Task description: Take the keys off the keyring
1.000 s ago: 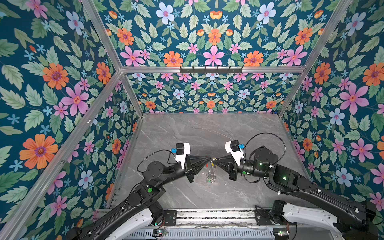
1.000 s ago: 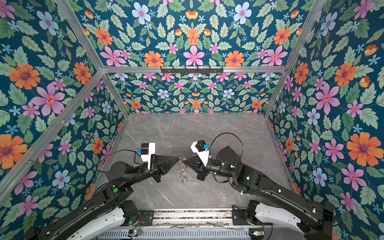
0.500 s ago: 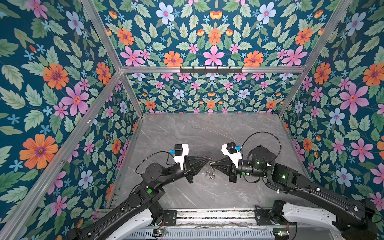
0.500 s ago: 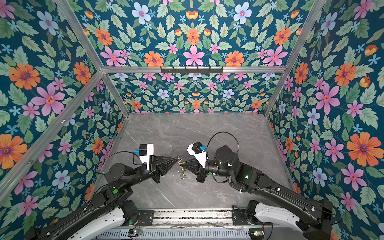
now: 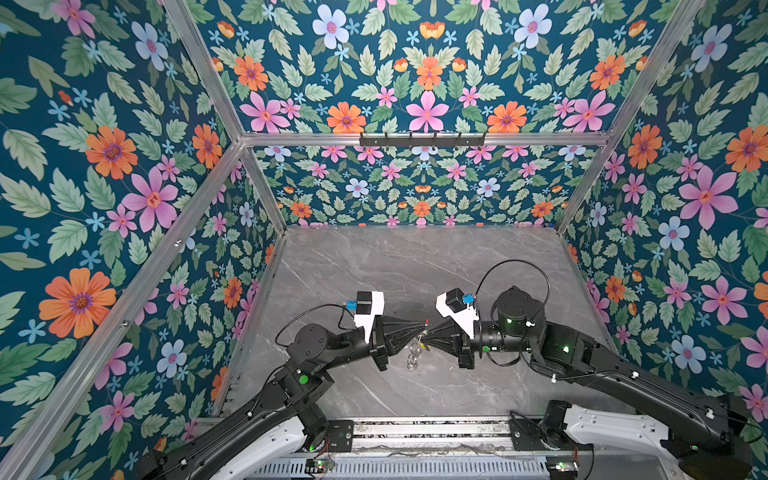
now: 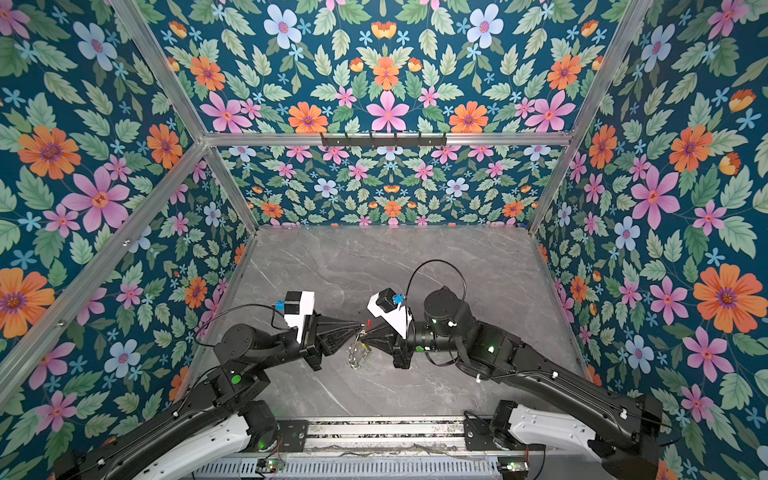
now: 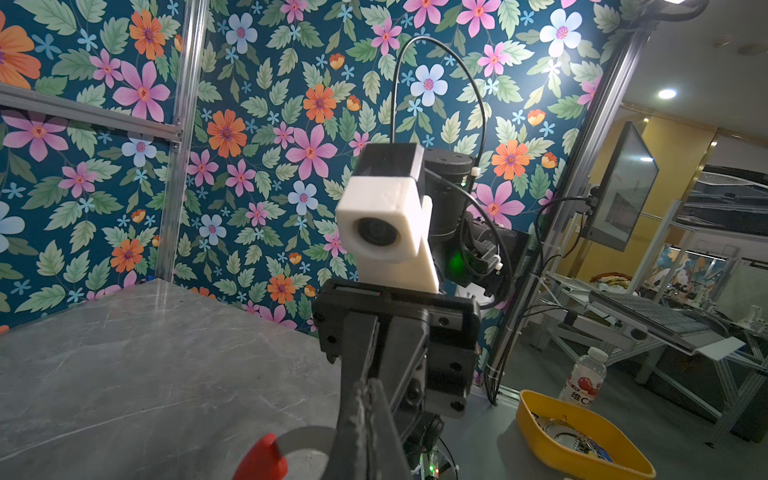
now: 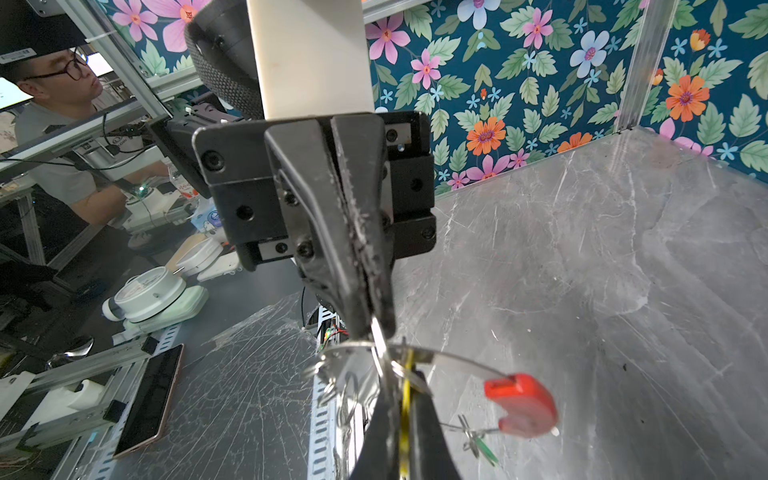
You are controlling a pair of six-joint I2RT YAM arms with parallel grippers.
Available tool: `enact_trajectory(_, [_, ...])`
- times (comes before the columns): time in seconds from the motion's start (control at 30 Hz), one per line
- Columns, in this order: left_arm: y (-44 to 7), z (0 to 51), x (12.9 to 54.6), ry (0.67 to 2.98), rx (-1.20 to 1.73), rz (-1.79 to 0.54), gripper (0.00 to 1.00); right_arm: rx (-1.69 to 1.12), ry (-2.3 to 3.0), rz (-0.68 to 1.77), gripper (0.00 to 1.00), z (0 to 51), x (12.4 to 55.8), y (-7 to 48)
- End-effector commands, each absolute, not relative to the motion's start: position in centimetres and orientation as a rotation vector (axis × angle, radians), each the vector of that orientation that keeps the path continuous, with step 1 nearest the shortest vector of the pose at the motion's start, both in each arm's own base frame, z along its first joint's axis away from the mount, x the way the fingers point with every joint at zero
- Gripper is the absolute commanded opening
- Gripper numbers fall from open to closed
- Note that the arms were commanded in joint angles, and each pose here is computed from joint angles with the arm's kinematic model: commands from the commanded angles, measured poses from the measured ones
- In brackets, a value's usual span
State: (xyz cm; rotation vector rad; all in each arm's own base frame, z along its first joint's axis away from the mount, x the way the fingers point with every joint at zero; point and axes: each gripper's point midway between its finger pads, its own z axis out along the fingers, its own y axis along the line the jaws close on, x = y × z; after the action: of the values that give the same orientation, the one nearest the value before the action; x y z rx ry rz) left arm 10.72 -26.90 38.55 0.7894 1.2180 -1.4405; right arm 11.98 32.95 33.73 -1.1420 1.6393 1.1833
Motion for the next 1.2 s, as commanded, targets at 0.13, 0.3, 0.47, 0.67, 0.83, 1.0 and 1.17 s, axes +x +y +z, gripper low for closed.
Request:
enact_trajectory(0.13, [-26.6,40.3,9.9,1.131,0.807,-1.457,0.00,-1.140,1.650,1.178,0.00,33.9,11.8,32.5])
enact_trajectory(0.3, [-26.6,40.2,9.9,1.135,0.808,-1.458,0.00,-1.123,1.655,1.161,0.02,34.3,11.7,31.9])
enact_trajectory(0.47, [-26.3,40.3,9.9,1.126,0.796,-1.451,0.00,-1.115,1.671,1.175,0.25,34.5,11.4,31.5])
enact_trajectory(0.67, [-26.2,40.3,9.9,1.122,0.794,-1.449,0.00,-1.066,1.661,1.136,0.47,35.4,11.7,30.4])
enact_trajectory(0.83, [-26.2,40.3,9.7,1.117,0.803,-1.457,0.00,-1.007,1.552,1.126,0.49,38.5,11.7,29.2])
enact_trajectory(1.0, [-26.2,40.4,9.4,1.104,0.815,-1.473,0.00,-1.028,1.462,1.204,0.49,40.8,11.3,29.8])
enact_trajectory(1.17, [-26.4,40.4,9.0,1.095,0.834,-1.497,0.00,-1.060,1.446,1.325,0.50,40.9,11.4,30.7])
